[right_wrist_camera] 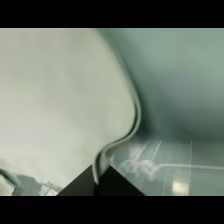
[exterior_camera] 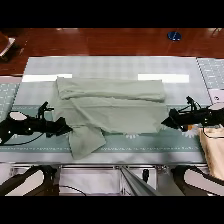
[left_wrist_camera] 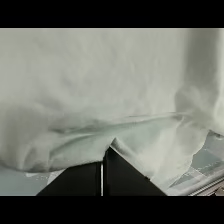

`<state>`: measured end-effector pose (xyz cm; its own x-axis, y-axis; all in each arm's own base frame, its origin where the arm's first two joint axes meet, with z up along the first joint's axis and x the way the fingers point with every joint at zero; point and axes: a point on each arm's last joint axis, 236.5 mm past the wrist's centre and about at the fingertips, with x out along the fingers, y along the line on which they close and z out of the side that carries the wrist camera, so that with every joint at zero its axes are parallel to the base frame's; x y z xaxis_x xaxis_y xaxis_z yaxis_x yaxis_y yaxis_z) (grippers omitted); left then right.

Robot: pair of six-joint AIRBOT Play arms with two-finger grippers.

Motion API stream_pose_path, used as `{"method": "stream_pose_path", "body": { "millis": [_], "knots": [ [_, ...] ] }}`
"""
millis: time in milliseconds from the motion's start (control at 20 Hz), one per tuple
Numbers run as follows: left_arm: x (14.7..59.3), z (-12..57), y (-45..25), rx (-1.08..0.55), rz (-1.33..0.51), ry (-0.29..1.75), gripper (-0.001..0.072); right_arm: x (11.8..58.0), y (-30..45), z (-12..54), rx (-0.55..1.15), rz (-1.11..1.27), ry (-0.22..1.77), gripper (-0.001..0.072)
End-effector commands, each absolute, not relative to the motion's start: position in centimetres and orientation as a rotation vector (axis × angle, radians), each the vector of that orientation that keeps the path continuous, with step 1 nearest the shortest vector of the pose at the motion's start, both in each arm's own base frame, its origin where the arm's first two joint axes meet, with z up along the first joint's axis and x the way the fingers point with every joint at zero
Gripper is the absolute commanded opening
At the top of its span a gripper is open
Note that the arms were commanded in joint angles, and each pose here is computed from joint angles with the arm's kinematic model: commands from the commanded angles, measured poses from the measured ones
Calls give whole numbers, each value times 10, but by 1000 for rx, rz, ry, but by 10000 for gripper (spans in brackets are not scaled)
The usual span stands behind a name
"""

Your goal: Fold the shirts.

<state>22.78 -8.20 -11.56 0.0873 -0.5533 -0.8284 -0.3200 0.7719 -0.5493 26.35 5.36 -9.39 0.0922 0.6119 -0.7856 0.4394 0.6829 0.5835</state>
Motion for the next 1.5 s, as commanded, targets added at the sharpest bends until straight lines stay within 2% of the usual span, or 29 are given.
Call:
{"method": "stream_pose_path", "body": {
  "millis": [0,250,600,900,1050,1100,1150,1200,1300,1450],
  "knots": [
    [259,-90,-74,-731,-230,1435,15,288,61,-64,813,276,1494,17],
    [357,-21,-57,-739,-267,1179,15,356,36,-18,758,250,1349,17],
    [470,0,-61,-758,-298,1136,15,426,42,-13,872,315,1267,17],
    [527,-26,-56,-834,-277,1175,15,478,44,-38,876,299,1239,17],
    [532,-44,-64,-831,-300,1218,15,495,43,-50,895,286,1234,25],
    [529,-53,-69,-831,-307,1244,97,502,42,-53,898,276,1217,196],
    [526,-58,-73,-833,-314,1266,424,506,44,-51,892,293,1192,412],
    [521,-59,-74,-822,-329,1285,510,508,46,-44,857,341,1170,409],
    [518,-48,-52,-786,-323,1291,510,507,33,-28,836,359,1158,409],
    [503,-19,8,-725,-244,1290,510,497,-24,-9,792,254,1118,409]
  ]
}}
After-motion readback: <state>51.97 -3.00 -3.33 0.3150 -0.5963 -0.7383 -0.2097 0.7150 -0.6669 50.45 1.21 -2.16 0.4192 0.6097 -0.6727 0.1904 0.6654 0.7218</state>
